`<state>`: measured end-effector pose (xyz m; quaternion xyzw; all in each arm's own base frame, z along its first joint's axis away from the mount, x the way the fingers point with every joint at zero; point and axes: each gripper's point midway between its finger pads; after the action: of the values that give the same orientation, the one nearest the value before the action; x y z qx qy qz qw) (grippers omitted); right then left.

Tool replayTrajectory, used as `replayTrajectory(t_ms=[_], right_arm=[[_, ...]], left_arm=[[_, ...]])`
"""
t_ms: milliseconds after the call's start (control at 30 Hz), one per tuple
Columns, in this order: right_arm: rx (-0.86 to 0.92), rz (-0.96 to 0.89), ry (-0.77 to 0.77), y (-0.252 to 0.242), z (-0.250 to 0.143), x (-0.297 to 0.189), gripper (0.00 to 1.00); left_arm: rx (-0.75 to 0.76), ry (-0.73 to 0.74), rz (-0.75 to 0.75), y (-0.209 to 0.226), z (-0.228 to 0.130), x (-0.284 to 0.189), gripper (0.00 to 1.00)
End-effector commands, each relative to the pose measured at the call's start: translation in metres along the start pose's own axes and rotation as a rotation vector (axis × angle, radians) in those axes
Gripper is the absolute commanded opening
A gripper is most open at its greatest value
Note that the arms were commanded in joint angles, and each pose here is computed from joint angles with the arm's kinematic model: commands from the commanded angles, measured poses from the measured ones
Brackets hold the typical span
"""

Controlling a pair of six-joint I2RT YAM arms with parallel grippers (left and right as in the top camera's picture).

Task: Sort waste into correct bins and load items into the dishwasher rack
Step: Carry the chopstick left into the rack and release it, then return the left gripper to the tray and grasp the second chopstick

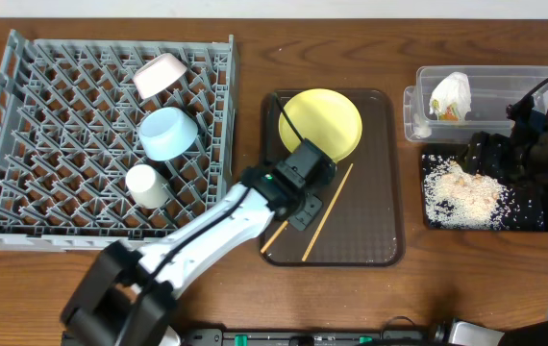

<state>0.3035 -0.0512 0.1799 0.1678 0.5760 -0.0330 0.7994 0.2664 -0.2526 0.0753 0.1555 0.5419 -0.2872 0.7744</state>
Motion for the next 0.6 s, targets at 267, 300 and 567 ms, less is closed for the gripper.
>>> replayTrajectory(t_ms=[267, 300, 567], right_arm=[[-0.010, 0.001, -0.018, 0.000, 0.004, -0.005, 0.85], [-0.009, 0.000, -0.018, 0.000, 0.004, -0.005, 0.85], [-0.019, 0.003, -0.014, 0.003, 0.004, -0.003, 0.85]], left_arm=[[-0.353, -0.214, 0.184, 0.122, 0.016, -0.074, 0.06], [-0.377, -0.226, 0.198, 0.132, 0.015, -0.080, 0.06], [-0.497, -0.211, 0.257, 0.178, -0.002, -0.082, 0.07]])
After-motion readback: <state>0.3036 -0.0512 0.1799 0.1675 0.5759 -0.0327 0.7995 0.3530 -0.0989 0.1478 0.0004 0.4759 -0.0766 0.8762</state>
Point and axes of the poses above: each gripper's point midway between its finger pads, its own x axis out along the fingers, its own y axis along the line the jaws close on, z = x × y, and after that the axes turned 1 degree about -x, right-handed
